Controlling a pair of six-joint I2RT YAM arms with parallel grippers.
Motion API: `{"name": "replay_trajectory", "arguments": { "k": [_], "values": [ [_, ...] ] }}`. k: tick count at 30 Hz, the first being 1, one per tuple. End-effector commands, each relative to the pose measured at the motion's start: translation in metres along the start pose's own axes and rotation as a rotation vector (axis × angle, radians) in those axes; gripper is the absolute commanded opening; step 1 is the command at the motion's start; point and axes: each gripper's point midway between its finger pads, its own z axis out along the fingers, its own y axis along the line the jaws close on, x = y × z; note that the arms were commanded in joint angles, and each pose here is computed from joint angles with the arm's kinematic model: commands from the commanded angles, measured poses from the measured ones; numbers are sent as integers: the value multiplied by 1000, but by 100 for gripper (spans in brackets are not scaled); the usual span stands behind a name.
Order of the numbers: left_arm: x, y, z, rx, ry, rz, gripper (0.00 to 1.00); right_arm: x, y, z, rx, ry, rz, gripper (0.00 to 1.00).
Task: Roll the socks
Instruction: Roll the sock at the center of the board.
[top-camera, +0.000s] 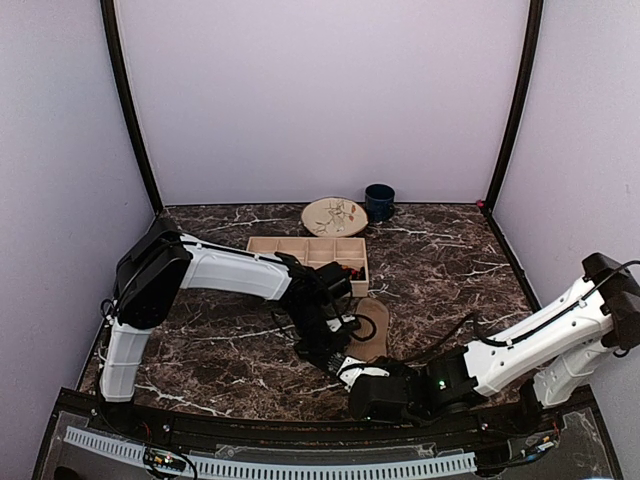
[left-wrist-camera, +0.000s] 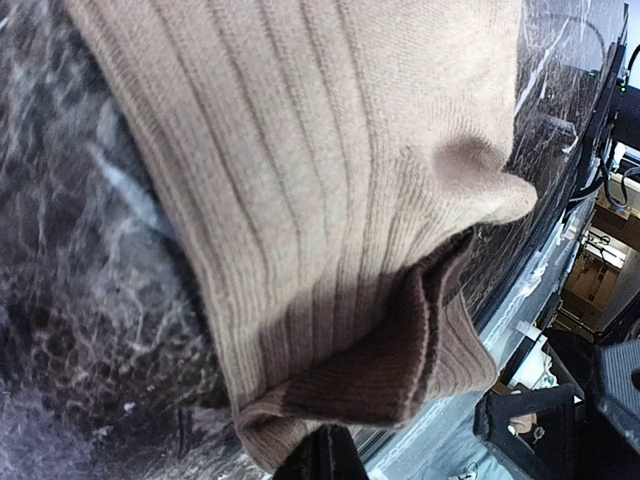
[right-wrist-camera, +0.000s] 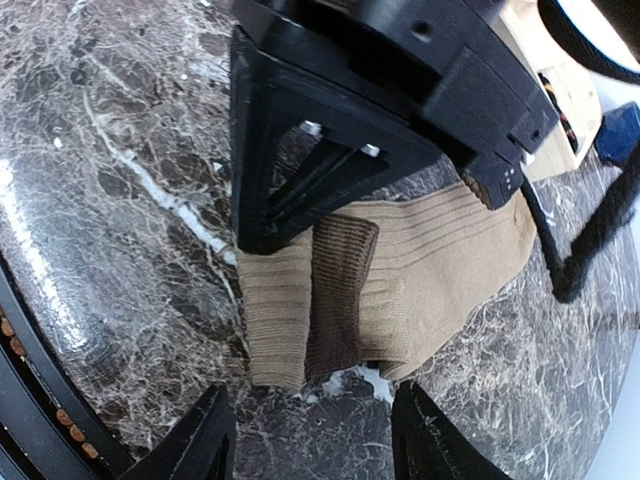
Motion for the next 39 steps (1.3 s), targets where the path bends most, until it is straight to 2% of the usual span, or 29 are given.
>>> {"name": "replay_trajectory", "arguments": {
  "k": [1, 14, 23, 39],
  "values": [
    [7, 11, -1, -29, 47, -30, 0, -21, 10, -4, -28, -59, -49, 53],
    [1, 11, -10, -11, 49, -20, 0, -16, 31, 13, -76, -20, -147, 61],
    [6, 10, -10, 11, 78, -9, 0, -8, 18, 30, -39, 28, -137, 62],
    [9, 10, -8, 19, 98, -9, 0, -8, 8, 40, -28, 35, -193, 64]
  ]
}}
